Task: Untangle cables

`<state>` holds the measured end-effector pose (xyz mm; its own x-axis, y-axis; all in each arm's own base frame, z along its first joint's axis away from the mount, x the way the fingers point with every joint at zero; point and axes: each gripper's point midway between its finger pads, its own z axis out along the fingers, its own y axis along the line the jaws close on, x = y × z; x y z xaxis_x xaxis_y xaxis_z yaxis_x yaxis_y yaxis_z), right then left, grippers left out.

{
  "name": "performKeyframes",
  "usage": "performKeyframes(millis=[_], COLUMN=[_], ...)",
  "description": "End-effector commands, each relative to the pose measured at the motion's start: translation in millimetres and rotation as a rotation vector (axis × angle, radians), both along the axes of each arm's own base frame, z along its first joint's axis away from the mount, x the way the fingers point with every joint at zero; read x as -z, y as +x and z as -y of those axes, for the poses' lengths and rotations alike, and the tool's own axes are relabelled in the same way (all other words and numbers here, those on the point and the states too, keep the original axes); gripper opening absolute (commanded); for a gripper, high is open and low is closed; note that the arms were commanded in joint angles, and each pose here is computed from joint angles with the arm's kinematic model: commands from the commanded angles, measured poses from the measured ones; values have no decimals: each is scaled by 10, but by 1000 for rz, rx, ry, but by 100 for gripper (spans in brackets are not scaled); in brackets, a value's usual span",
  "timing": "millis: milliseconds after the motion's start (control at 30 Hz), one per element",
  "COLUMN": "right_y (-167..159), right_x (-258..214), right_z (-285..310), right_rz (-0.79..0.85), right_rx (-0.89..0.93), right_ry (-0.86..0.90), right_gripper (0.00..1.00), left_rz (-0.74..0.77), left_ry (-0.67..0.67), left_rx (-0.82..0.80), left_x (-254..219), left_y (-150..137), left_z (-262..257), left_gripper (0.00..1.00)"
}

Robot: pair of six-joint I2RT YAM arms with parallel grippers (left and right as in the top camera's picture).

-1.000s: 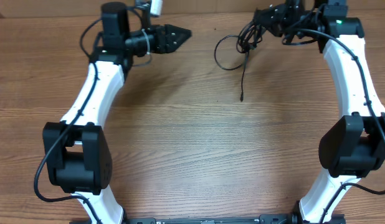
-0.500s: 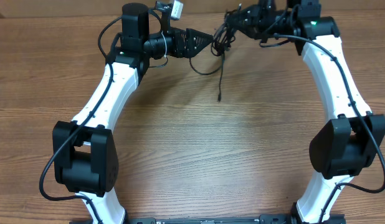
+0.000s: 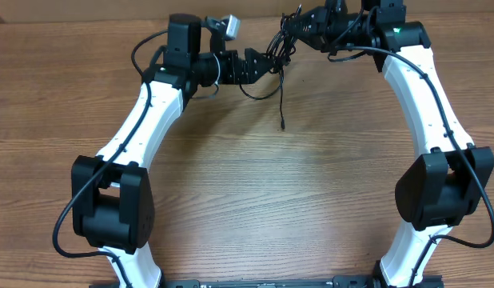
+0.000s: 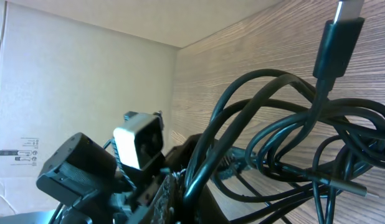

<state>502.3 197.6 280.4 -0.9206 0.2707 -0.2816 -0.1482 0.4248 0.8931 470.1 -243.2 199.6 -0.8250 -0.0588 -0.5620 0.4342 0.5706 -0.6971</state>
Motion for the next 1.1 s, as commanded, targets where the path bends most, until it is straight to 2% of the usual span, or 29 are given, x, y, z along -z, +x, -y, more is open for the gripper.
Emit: performKeyframes(millis=[0,33,100,133,167,233,267,300,367,733,1067], right_y=[-36,-36,-36,-36,-35,-35,-33,-33,-32,22,167], right_x=[-164,-164,-165,-164,-165,-169,-168,-168,-169,-172,-153], right_z=[0,0,-1,0,0,0,-1,-1,-1,103,602], right_rz=[40,40,40,40,41,43,43,43,44,52,43], right_rx=[-17,-17,-17,-17,-17,-17,-17,-17,-17,10,105], right_ry=[19,19,19,19,19,19,19,19,19,14,9], right_gripper=[4,4,4,4,4,4,4,4,4,4,4], left_rz=[56,56,55,55,56,56,56,57,54,35,-71], left_ry=[62,67,78,79,79,82,85,89,95,127,219], left_rx=[-11,-17,-29,-30,-31,-33,-37,-43,-48,-52,-171], left_x=[19,27,43,45,43,46,51,56,67,146,397], left_y=[32,40,55,57,59,63,67,76,79,58,122], left_z=[-15,-23,-42,-43,-45,-49,-54,-62,-71,-148,-812], left_gripper=[97,96,80,65,56,29,21,13,5,4,4])
